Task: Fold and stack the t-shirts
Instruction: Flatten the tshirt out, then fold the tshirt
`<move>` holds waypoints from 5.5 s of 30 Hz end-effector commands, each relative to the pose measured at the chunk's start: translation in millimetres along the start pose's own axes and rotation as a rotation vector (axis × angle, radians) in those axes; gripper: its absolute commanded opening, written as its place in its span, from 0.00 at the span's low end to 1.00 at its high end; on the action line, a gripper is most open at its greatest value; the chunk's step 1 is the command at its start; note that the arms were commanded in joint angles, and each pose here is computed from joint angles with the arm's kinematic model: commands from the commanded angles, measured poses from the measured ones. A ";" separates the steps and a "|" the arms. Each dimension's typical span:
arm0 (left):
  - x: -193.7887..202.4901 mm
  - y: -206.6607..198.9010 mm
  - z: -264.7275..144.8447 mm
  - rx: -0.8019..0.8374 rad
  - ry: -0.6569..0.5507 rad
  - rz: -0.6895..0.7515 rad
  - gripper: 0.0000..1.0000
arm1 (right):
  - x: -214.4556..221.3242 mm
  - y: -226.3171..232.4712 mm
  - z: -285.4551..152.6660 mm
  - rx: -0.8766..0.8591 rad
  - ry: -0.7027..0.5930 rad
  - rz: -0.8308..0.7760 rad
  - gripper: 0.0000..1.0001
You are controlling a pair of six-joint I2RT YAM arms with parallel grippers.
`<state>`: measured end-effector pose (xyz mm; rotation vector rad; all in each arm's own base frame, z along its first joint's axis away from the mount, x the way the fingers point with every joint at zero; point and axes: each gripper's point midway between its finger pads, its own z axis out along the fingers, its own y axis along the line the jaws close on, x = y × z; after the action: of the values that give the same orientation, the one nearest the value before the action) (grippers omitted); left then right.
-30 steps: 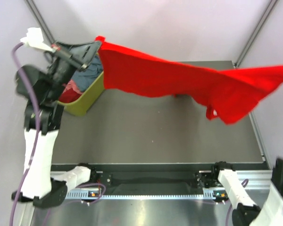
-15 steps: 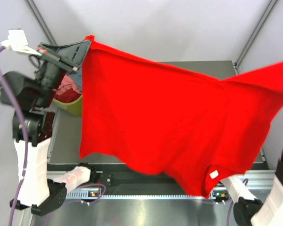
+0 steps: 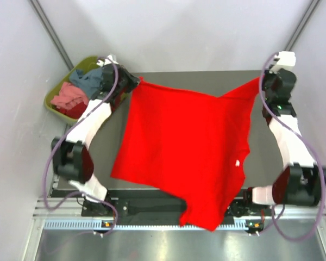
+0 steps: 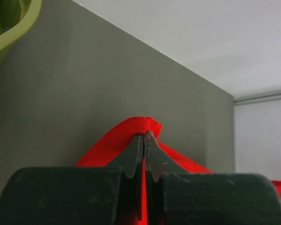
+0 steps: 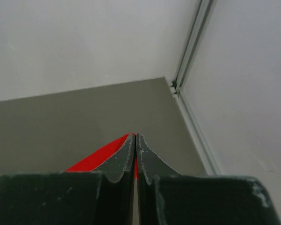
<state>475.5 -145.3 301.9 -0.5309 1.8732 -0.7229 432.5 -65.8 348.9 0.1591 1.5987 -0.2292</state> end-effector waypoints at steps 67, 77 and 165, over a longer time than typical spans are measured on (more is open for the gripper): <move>83.7 139.0 112.2 -0.235 0.423 0.230 0.00 | 236.4 42.7 -182.7 0.156 0.721 0.297 0.00; 94.2 159.6 107.0 -0.297 0.439 0.243 0.00 | 234.9 49.6 -200.7 0.146 0.704 0.336 0.00; 128.8 144.2 100.5 -0.319 0.585 0.212 0.41 | 204.7 7.1 51.0 0.152 0.862 0.338 0.31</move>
<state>518.4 -159.4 80.9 -0.3421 2.5464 -0.5031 521.1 -57.9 106.8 0.5589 2.3772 0.0657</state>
